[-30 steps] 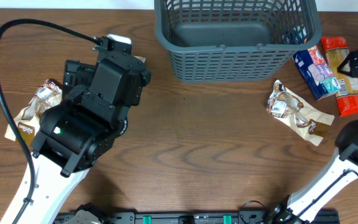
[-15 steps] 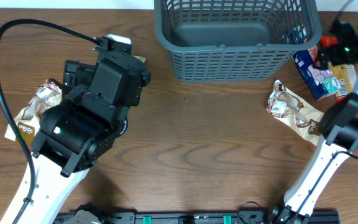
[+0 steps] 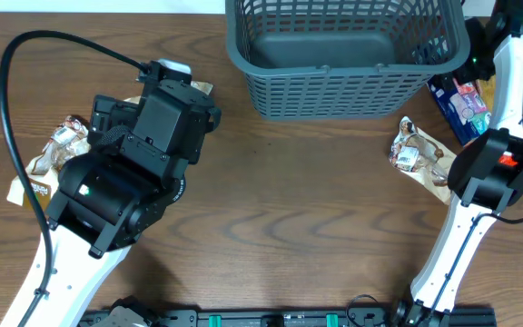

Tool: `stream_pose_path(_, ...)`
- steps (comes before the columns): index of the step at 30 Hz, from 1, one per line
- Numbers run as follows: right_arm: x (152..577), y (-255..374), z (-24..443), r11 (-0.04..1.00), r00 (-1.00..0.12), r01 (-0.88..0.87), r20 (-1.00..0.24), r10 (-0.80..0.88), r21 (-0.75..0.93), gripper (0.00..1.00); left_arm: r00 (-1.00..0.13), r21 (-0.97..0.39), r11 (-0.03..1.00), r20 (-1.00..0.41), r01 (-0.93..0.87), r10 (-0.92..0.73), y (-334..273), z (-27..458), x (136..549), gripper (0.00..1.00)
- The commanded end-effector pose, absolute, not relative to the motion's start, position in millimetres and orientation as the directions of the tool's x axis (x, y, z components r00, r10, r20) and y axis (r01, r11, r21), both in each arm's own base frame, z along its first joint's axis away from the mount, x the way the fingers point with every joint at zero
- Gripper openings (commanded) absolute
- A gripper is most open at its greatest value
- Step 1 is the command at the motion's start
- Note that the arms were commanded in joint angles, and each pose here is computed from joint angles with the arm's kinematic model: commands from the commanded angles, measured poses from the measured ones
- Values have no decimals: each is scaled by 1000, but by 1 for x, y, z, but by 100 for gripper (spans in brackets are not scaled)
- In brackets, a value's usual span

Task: Pack container
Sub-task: 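Grasp the blue snack package with the right gripper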

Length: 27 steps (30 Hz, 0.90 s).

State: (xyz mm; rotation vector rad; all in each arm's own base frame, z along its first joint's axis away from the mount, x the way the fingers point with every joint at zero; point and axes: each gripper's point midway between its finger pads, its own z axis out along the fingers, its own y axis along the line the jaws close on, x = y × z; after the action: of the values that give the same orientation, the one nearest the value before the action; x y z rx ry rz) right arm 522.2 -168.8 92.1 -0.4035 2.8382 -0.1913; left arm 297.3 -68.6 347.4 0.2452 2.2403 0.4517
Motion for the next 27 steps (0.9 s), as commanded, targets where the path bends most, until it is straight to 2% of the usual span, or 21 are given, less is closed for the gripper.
stream_pose_path(1,518,-174,66,959,-943,-243,-198,-268,-144,99,-640,411,911,-698,9,321,-64,354,298,99)
stream_pose_path(16,507,-176,18,969,-964,-233,-113,-242,-86,99,-643,414,910,-694,11,324,-64,353,297,99)
stream_pose_path(27,494,-200,14,989,-982,-143,-119,-147,-41,99,-643,414,910,-694,11,324,-64,353,297,99)
